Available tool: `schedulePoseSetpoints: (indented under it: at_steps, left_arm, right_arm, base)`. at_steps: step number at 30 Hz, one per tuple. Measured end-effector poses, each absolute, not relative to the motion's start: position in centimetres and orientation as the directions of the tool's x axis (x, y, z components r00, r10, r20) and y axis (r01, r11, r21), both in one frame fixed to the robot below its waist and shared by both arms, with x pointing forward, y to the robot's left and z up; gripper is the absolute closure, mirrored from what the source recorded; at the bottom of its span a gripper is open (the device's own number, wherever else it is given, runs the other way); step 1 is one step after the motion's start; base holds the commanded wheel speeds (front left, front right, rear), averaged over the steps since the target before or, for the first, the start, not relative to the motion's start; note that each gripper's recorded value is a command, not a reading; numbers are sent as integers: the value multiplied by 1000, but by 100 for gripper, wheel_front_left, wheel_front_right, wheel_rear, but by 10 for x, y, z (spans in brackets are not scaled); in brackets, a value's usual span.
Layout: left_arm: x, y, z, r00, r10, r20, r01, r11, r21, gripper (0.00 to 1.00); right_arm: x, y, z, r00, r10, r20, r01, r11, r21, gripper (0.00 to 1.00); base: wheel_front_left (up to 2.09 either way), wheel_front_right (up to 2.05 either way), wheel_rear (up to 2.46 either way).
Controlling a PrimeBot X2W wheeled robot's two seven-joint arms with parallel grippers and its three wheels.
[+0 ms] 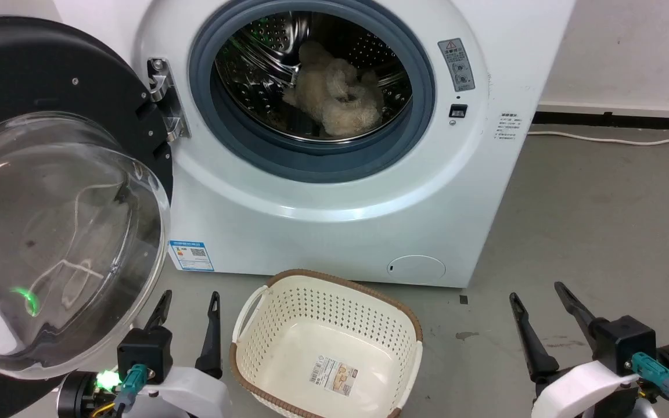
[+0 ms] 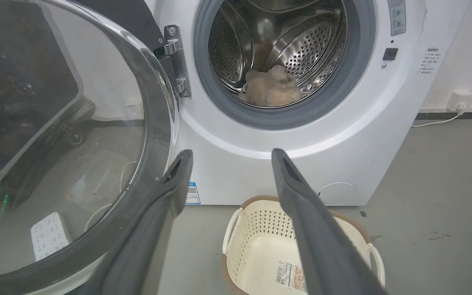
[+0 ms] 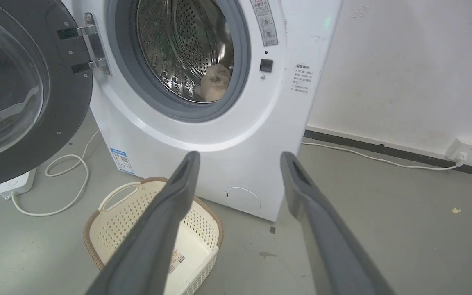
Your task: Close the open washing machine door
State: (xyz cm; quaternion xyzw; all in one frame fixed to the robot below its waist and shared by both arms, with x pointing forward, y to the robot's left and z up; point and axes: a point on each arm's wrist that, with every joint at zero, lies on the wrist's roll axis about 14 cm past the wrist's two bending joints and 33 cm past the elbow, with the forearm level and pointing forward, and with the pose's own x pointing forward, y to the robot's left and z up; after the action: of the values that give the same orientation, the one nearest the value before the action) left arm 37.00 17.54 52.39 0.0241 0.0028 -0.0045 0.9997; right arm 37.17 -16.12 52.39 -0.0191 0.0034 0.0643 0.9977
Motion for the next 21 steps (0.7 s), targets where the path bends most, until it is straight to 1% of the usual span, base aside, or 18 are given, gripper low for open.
schedulePoseSetpoints:
  at_steps: [13,19,21]
  left_arm:
    - [359,189,530,999,32,31,-33,999,39,0]
    - [349,201,533,996,71,48,-73,997,38,0]
    - [342,210,533,994,99,52,-101,994,37,0]
  right_arm:
    - [379,-144,528,984,179,23,-178,984,-27,0]
    - [384,-127,531,973,227,37,-226,974,-24,0]
    - [387,-114,530,964,264,38,-264,964,-19,0]
  base:
    - [0,0,0]
    - [0,0,0]
    - [0,0,0]
